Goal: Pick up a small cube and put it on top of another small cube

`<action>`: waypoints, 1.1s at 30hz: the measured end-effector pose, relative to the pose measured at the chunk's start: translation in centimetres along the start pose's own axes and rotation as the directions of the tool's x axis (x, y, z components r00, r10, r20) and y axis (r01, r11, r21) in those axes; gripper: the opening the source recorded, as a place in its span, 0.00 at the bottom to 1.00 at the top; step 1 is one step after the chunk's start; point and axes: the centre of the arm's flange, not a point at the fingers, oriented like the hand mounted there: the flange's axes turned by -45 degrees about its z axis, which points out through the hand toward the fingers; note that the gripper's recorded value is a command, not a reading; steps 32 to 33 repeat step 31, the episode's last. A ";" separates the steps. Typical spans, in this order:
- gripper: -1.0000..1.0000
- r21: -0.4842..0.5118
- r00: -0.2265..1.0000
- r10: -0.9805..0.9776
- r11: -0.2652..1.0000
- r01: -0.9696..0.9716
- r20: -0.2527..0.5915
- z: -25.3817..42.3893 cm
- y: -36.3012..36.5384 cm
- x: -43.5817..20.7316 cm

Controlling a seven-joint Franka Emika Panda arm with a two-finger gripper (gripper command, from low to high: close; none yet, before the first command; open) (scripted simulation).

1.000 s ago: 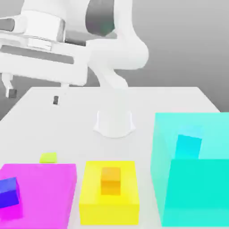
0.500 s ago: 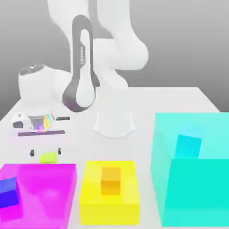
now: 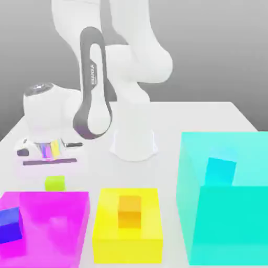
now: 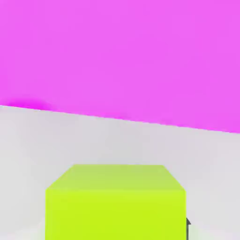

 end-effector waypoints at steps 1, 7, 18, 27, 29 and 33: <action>0.00 0.000 1.000 0.001 1.000 -0.001 0.000 -0.8 0.0 -0.1; 0.00 0.006 0.974 0.225 0.974 -0.225 -0.002 -3.8 3.6 2.5; 0.00 0.010 0.841 0.542 0.841 -0.542 0.001 -9.6 5.8 13.8; 1.00 0.001 0.705 0.709 0.705 -0.709 -0.001 -8.1 6.9 18.8; 1.00 0.001 0.705 0.709 0.705 -0.709 -0.001 -8.1 6.9 18.8; 1.00 0.001 0.705 0.709 0.705 -0.709 -0.001 -8.1 6.9 18.8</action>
